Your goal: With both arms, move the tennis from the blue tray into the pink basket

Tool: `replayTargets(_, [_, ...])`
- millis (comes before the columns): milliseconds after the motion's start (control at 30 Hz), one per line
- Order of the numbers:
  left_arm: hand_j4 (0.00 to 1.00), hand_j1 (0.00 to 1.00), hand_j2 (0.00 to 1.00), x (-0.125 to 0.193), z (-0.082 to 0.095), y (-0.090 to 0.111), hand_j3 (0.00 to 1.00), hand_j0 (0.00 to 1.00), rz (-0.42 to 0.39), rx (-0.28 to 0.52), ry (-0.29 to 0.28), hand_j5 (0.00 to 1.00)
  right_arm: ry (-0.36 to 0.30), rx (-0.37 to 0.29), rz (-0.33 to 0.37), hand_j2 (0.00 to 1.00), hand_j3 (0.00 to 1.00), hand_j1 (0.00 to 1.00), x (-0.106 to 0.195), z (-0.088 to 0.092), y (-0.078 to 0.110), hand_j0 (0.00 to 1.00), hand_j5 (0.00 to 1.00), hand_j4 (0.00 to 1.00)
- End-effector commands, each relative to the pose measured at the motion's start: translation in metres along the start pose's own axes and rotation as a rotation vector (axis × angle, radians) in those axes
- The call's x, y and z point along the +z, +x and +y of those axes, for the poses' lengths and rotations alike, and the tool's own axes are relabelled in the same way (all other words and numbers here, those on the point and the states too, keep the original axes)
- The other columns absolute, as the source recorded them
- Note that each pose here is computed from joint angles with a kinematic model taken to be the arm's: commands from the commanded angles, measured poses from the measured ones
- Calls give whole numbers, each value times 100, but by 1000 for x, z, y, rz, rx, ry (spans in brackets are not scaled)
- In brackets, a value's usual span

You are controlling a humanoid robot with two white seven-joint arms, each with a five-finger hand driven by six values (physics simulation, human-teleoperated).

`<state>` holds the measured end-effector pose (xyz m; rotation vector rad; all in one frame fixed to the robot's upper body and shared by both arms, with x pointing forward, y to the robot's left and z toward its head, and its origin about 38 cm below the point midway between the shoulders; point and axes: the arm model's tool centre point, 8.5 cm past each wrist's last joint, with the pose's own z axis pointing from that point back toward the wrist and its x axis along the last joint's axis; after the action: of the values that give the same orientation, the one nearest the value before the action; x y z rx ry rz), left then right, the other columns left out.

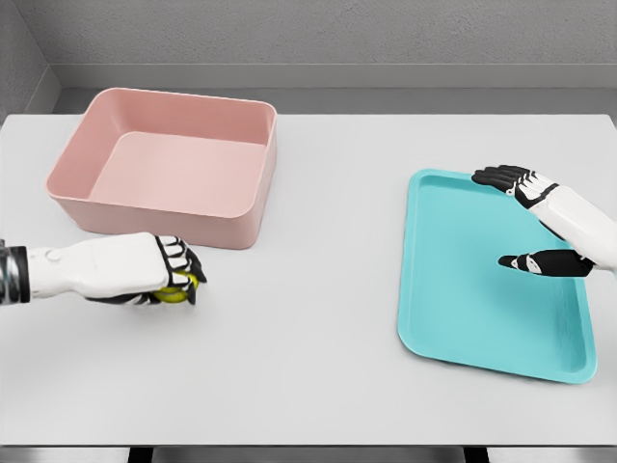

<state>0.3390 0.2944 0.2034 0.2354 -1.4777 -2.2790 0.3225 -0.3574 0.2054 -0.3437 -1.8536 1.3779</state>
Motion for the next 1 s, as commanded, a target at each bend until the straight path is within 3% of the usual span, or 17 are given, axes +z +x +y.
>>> replayTargets(0, [58, 58, 58, 1, 2, 0, 58, 58, 1, 11, 9, 58, -4, -7, -1, 100, 100, 100, 0, 0, 0, 100, 100, 100])
replayTargets(567, [59, 59, 59, 2, 39, -17, 59, 59, 26, -39, 83, 59, -4, -6, -3, 100, 100, 100, 0, -1, 0, 100, 100, 100])
replayTargets(967, [59, 59, 59, -5, 55, -33, 59, 59, 49, -54, 128, 59, -5, -5, -2, 100, 100, 100, 0, -1, 0, 100, 100, 100])
